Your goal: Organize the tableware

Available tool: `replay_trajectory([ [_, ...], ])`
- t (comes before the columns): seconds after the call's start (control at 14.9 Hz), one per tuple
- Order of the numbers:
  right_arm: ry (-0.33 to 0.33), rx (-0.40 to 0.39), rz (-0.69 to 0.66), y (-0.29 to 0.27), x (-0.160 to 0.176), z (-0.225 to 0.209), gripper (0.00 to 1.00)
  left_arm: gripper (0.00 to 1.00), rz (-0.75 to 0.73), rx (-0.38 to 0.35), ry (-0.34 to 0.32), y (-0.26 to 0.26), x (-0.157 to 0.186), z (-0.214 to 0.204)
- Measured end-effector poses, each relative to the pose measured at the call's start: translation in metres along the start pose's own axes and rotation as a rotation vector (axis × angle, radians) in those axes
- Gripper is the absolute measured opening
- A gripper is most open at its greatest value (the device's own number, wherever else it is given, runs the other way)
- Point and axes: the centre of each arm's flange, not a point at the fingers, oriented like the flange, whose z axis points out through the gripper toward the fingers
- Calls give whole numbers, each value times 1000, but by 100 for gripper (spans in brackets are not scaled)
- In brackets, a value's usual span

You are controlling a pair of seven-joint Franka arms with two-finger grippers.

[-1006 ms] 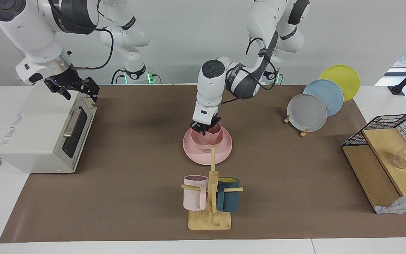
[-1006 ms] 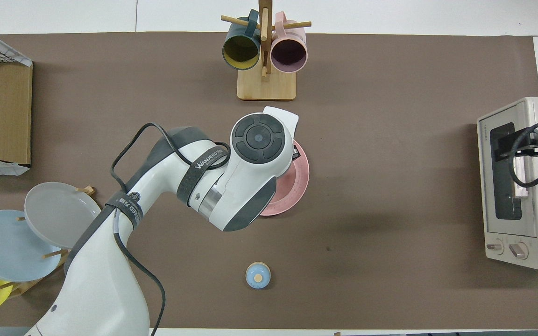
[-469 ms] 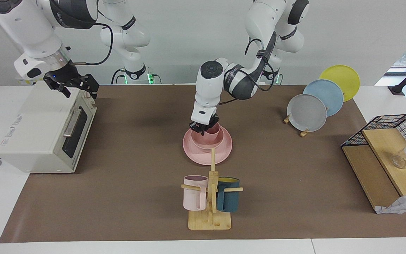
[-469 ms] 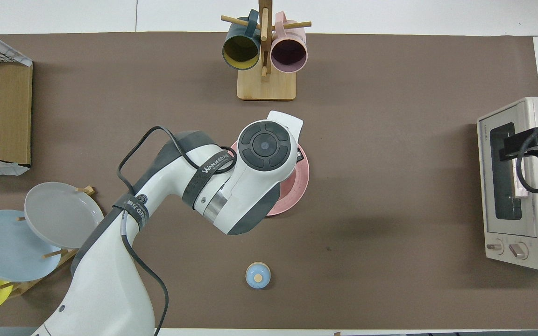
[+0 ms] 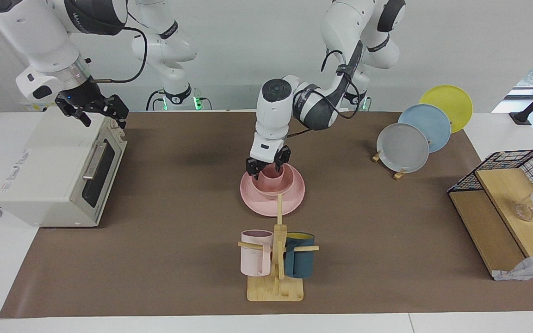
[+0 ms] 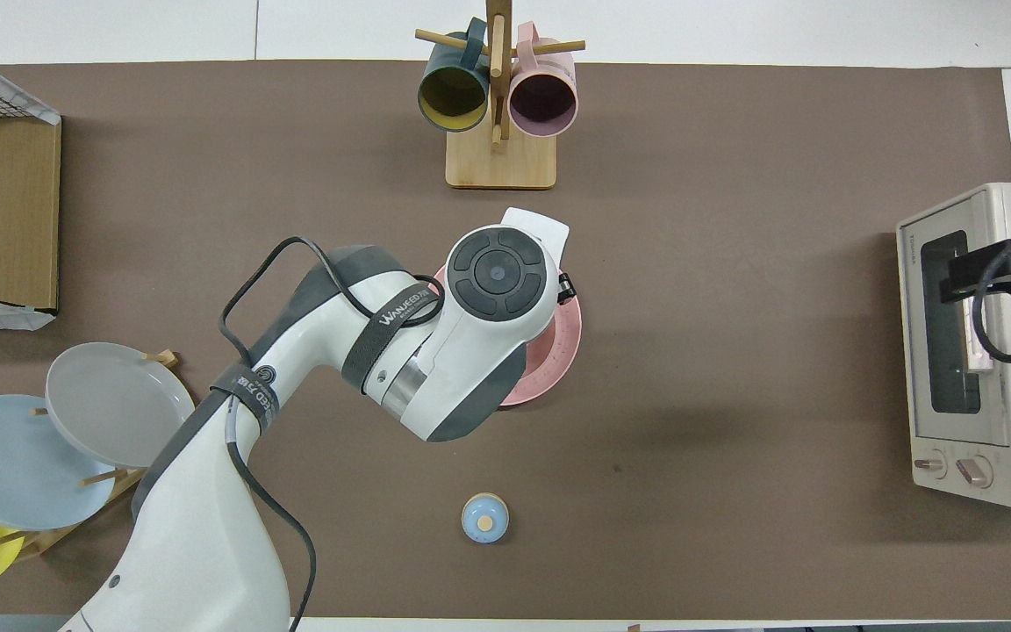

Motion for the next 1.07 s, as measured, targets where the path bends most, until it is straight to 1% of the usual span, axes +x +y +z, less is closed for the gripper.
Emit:
replay_trajectory([
  [0.07,0,0,-1,-1,0,0,100,100,0,4,4,-3,2,-13],
  [0.2,1,0,-3,-2,0,0,100,100,10,16,12,-20,13,-51],
  [0.27,2,0,-5,-2,0,-1,100,100,18,22,17,-34,24,-73],
  [0.47,10,-1,-10,-5,0,-5,100,100,57,46,26,-100,76,-135],
  [0.67,20,-1,-18,-10,0,-9,100,100,140,83,8,-196,138,-181],
  [0.87,22,-1,-20,-11,0,-10,100,100,237,104,-22,-280,178,-200],
  [1.07,29,-1,-20,-11,0,-11,100,100,298,109,-40,-323,195,-198],
])
